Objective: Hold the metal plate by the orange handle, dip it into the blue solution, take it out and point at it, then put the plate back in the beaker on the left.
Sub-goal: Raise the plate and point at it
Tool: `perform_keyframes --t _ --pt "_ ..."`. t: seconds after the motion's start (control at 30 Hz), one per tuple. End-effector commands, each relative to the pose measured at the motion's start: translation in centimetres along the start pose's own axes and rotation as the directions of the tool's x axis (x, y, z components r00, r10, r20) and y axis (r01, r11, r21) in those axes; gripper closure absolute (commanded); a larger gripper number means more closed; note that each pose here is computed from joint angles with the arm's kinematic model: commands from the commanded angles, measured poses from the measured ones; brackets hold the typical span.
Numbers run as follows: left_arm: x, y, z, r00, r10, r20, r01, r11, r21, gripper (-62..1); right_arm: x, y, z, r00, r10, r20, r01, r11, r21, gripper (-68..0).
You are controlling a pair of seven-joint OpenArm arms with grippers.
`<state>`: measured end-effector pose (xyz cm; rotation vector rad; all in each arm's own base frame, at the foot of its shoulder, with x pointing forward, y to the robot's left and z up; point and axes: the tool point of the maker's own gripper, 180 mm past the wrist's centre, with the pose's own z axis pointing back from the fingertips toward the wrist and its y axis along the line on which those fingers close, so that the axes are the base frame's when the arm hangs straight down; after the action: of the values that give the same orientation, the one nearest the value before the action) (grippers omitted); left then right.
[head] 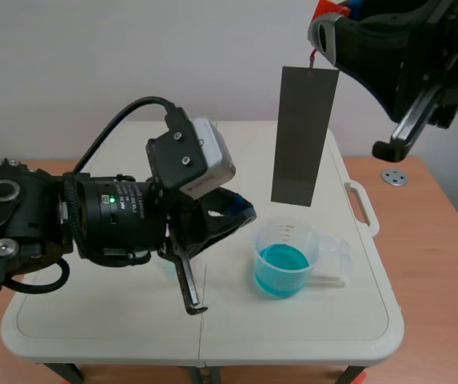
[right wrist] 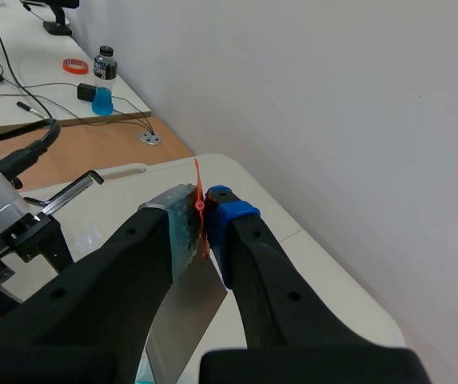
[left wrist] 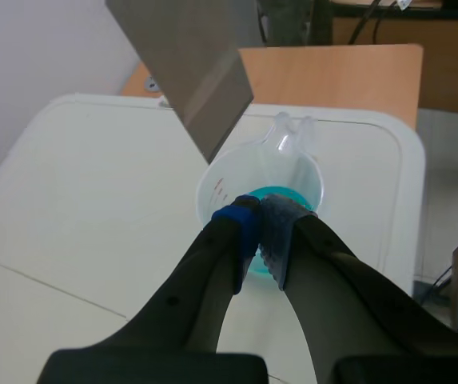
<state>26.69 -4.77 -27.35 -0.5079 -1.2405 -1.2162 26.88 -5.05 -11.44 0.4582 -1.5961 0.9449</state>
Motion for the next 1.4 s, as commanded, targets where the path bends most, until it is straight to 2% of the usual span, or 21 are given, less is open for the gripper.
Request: perform_keyframes --t 0.0,0.43,0.6,0.77,1.0,1.1,1.2,1.27,1.37 --pt "1.1 0.6 0.0 0.999 -0.017 0.03 0.016 1.0 0.016 -1.2 0.9 0.1 0.1 1.0 0.015 0.025 -0.016 1.0 0.012 -1.1" --pt "0.7 0.7 0.0 0.999 -0.032 0.009 0.031 0.999 0.02 -1.2 0.9 0.1 0.1 1.0 0.015 0.025 -0.016 1.0 0.012 -1.1" --pt "-0.7 0.7 0.6 0.999 -0.023 -0.049 0.024 1.0 0.015 -1.2 0.9 0.1 0.1 1.0 0.015 0.025 -0.016 1.0 0.012 -1.1" --pt "-1.7 1.3 4.0 0.997 0.028 -0.065 -0.025 0.998 0.052 -1.2 0.8 0.1 0.1 1.0 0.015 0.021 -0.016 1.0 0.012 -1.1" --pt "-2.9 2.6 11.4 0.988 0.11 -0.113 -0.093 0.985 0.144 -1.2 0.9 0.1 0.1 1.0 0.015 0.023 -0.016 1.0 0.012 -1.1" --pt "-4.2 2.8 14.5 0.973 0.158 -0.166 -0.124 0.973 0.194 -1.2 0.9 0.0 0.1 1.0 0.016 0.023 -0.016 1.0 0.012 -1.1" --pt "-6.3 2.4 17.4 0.949 0.21 -0.236 -0.15 0.957 0.248 -1.2 1.0 0.0 0.1 0.999 0.02 0.027 -0.02 1.0 0.011 -1.1" --pt "-7.7 1.4 19.1 0.924 0.251 -0.287 -0.176 0.948 0.265 -1.2 1.3 -0.3 0.0 0.999 0.029 0.035 -0.029 1.0 0.007 -1.1" --pt "-9.8 -1.4 21.2 0.873 0.327 -0.362 -0.238 0.933 0.269 -1.2 1.8 -0.6 -0.2 0.998 0.046 0.047 -0.046 0.999 0.002 -1.1"
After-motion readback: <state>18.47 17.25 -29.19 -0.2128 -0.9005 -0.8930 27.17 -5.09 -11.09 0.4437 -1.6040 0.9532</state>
